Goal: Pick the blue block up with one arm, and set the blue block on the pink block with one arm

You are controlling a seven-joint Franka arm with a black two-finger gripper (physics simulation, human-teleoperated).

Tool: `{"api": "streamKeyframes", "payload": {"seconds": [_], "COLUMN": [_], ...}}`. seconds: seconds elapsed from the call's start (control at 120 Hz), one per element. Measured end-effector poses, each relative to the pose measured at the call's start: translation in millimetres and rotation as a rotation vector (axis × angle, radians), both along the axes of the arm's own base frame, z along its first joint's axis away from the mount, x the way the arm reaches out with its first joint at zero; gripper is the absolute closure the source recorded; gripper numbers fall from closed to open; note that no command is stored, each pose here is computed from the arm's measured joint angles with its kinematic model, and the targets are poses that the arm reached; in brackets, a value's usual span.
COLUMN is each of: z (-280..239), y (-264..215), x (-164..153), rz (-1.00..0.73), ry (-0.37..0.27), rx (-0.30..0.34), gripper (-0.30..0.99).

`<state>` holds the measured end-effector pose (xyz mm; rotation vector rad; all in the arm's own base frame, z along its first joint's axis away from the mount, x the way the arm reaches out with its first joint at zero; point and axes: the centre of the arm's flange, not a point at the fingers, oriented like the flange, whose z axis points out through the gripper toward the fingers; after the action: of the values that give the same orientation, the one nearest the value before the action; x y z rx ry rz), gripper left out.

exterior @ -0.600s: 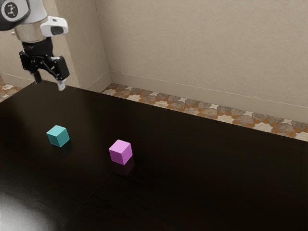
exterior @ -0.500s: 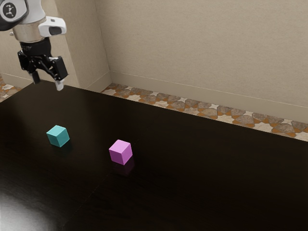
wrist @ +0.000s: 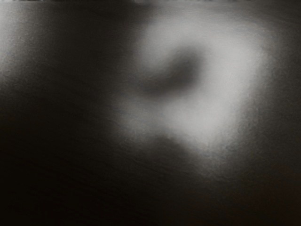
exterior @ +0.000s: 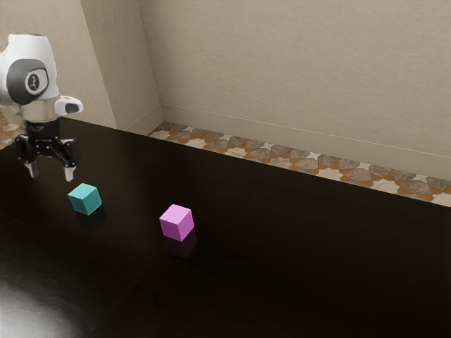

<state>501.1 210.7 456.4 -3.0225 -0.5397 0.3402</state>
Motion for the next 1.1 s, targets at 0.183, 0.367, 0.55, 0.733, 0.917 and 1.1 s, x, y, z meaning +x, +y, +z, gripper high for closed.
{"api": "streamKeyframes", "payload": {"seconds": [0.183,0.367,0.55,0.733,0.917,1.1], "z": [-63,-102,-126,-142,-153,-165], "y": [34,56,66,81,95,97], "x": [19,30,43,53,59,70], "rz": [0.013,-0.02,-0.084,-0.151,-0.208,-0.274], "ry": [-0.018,-0.057,-0.12,-0.221,-0.291,-0.323], "rx": [0.014,0.021,0.041,0.093,0.115,0.116], "gripper": [0.0,0.0,0.0,0.0,0.0,0.0]}}
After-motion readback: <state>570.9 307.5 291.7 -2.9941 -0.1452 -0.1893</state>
